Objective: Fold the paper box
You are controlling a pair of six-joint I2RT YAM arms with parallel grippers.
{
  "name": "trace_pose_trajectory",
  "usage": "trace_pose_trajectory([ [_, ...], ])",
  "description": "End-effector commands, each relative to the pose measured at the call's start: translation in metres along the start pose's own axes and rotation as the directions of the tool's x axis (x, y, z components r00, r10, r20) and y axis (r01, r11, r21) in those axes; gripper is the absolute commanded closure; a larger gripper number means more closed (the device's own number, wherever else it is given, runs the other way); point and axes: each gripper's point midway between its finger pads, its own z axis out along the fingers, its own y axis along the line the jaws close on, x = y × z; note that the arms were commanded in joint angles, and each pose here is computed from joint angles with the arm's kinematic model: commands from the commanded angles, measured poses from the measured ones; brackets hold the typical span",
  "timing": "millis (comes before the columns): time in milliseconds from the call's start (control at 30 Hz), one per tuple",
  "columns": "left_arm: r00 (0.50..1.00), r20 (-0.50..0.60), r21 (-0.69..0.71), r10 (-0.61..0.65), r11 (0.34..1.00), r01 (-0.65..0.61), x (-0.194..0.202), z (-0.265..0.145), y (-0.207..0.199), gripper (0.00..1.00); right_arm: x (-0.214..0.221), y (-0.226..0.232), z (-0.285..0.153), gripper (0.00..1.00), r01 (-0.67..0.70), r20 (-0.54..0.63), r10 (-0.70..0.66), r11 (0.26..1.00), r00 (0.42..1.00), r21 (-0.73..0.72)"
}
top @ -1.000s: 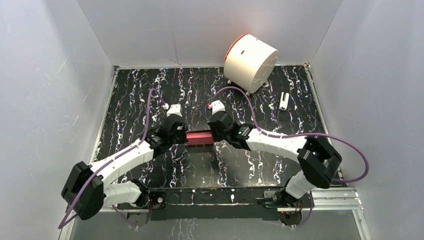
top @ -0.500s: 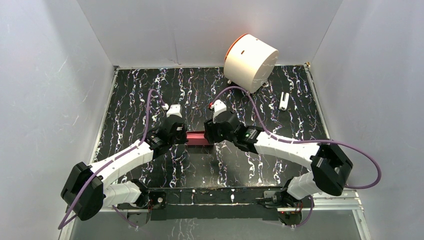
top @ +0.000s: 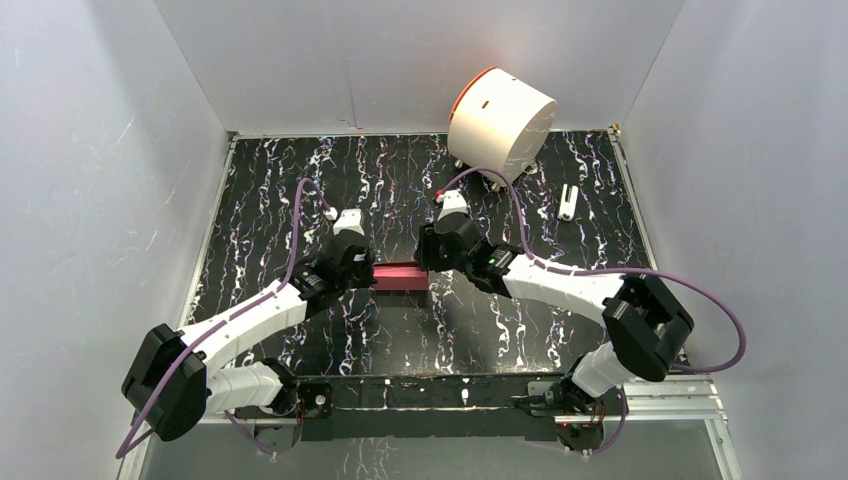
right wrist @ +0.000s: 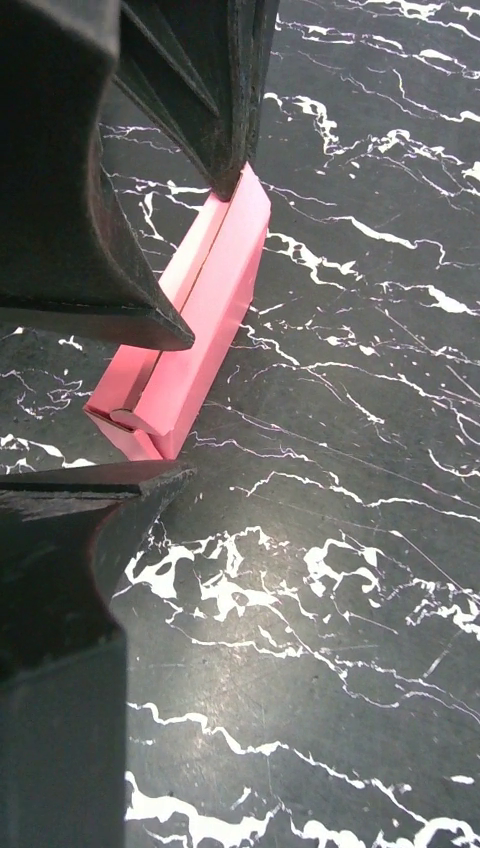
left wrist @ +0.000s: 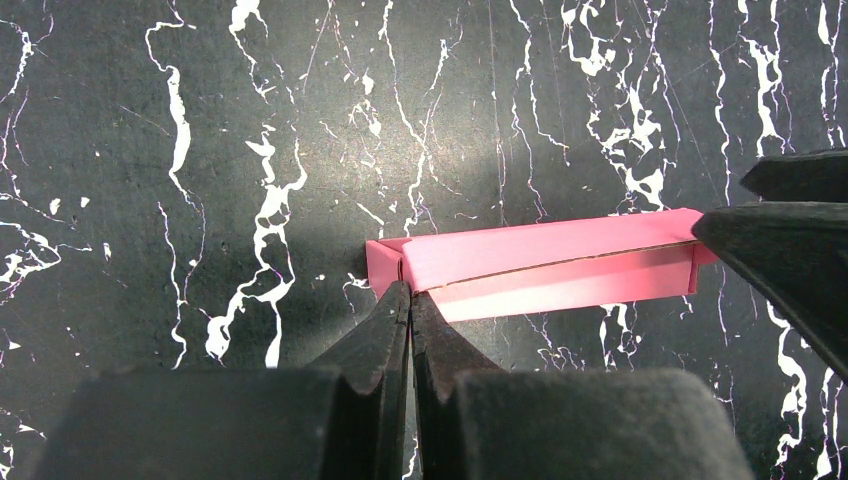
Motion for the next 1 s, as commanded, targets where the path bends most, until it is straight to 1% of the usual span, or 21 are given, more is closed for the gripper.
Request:
trace_pose_trajectory([
  [0, 0.983, -0.178, -0.046, 0.050, 0.997, -0.060, 0.054, -0.002, 0.020, 1.00, -0.002, 0.008, 0.008, 0.50, -0.055, 0.021, 0.056, 0.998, 0.998, -0.030],
  [67, 0.983, -0.179, -0.049, 0.050, 0.997, -0.059, 0.054, -0.001, 0.020, 1.00, 0.012, 0.007, 0.009, 0.52, -0.053, -0.013, 0.053, 0.998, 0.999, -0.044],
  [167, 0.984, -0.174, -0.050, 0.040, 0.997, -0.050, 0.053, 0.000, 0.019, 1.00, 0.033, 0.003, 0.010, 0.52, -0.045, -0.046, 0.042, 0.996, 0.998, -0.073],
  [333, 0.986, -0.165, -0.043, 0.020, 0.999, -0.028, 0.052, 0.002, 0.016, 1.00, 0.070, -0.009, 0.012, 0.51, -0.011, -0.090, 0.005, 0.997, 0.996, -0.070],
  [533, 0.989, -0.142, -0.044, -0.030, 0.999, 0.024, 0.051, 0.000, 0.016, 1.00, 0.089, -0.021, 0.013, 0.54, 0.006, -0.070, -0.010, 0.998, 0.998, -0.057],
  [567, 0.991, -0.130, -0.042, -0.042, 0.998, 0.037, 0.050, -0.002, 0.016, 0.99, 0.091, -0.023, 0.013, 0.54, 0.007, -0.067, -0.011, 0.999, 0.998, -0.052],
  [633, 0.992, -0.103, -0.037, -0.076, 0.997, 0.073, 0.046, -0.006, 0.016, 0.93, 0.093, -0.027, 0.013, 0.56, 0.010, -0.060, -0.012, 0.999, 0.998, -0.038],
  [700, 0.990, -0.071, -0.027, -0.120, 0.993, 0.119, 0.041, -0.011, 0.015, 0.84, 0.095, -0.030, 0.012, 0.57, 0.014, -0.045, -0.015, 0.999, 0.999, -0.031],
  [800, 0.980, -0.023, 0.003, -0.197, 0.980, 0.197, 0.033, -0.020, 0.013, 0.76, 0.099, -0.034, 0.012, 0.58, 0.017, -0.032, -0.018, 1.000, 0.999, -0.020],
  [900, 0.959, 0.021, 0.038, -0.284, 0.958, 0.283, 0.025, -0.031, 0.012, 0.60, 0.102, -0.034, 0.012, 0.59, 0.029, -0.019, -0.029, 0.999, 0.999, -0.015],
  [967, 0.933, 0.030, 0.085, -0.358, 0.931, 0.354, 0.022, -0.037, 0.007, 0.52, 0.103, -0.031, 0.013, 0.59, 0.046, -0.015, -0.046, 0.999, 0.999, -0.017],
])
